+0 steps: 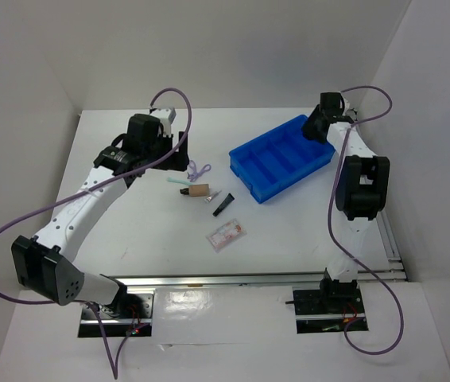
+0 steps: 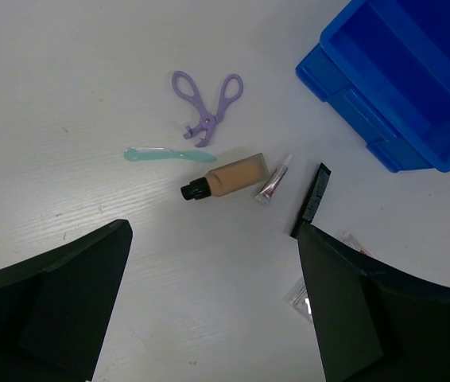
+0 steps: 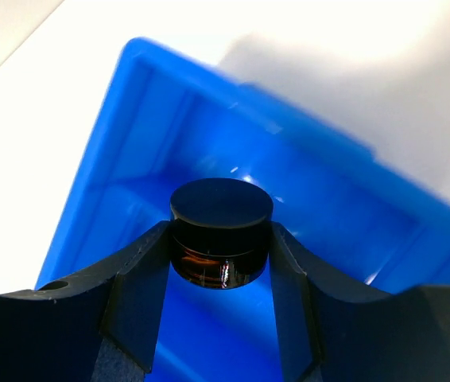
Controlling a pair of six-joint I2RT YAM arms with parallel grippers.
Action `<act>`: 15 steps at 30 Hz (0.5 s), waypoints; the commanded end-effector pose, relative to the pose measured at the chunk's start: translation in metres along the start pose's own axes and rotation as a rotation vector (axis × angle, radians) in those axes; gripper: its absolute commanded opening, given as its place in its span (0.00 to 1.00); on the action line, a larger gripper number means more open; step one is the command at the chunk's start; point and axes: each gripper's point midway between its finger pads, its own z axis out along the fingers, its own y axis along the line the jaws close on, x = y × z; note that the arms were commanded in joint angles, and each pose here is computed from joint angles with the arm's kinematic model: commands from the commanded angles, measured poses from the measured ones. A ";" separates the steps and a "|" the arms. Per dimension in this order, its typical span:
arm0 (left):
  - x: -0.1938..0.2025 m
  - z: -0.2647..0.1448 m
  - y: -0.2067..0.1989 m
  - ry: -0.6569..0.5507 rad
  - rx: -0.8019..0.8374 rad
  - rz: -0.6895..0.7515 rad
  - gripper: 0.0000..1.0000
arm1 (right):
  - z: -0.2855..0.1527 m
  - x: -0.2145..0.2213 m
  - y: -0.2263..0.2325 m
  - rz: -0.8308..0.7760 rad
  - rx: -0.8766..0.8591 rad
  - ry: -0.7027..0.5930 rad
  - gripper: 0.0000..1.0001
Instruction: Organize the makeup
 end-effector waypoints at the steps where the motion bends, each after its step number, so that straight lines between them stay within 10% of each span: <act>1: -0.017 -0.007 -0.004 -0.051 0.007 -0.016 1.00 | 0.003 -0.027 0.009 0.013 -0.021 -0.065 0.36; 8: -0.007 0.008 -0.007 0.036 0.009 -0.013 1.00 | 0.011 -0.025 0.000 0.017 0.005 -0.055 0.83; 15: -0.009 0.004 -0.007 0.026 0.011 -0.023 1.00 | -0.051 -0.064 0.024 0.008 -0.071 -0.195 0.83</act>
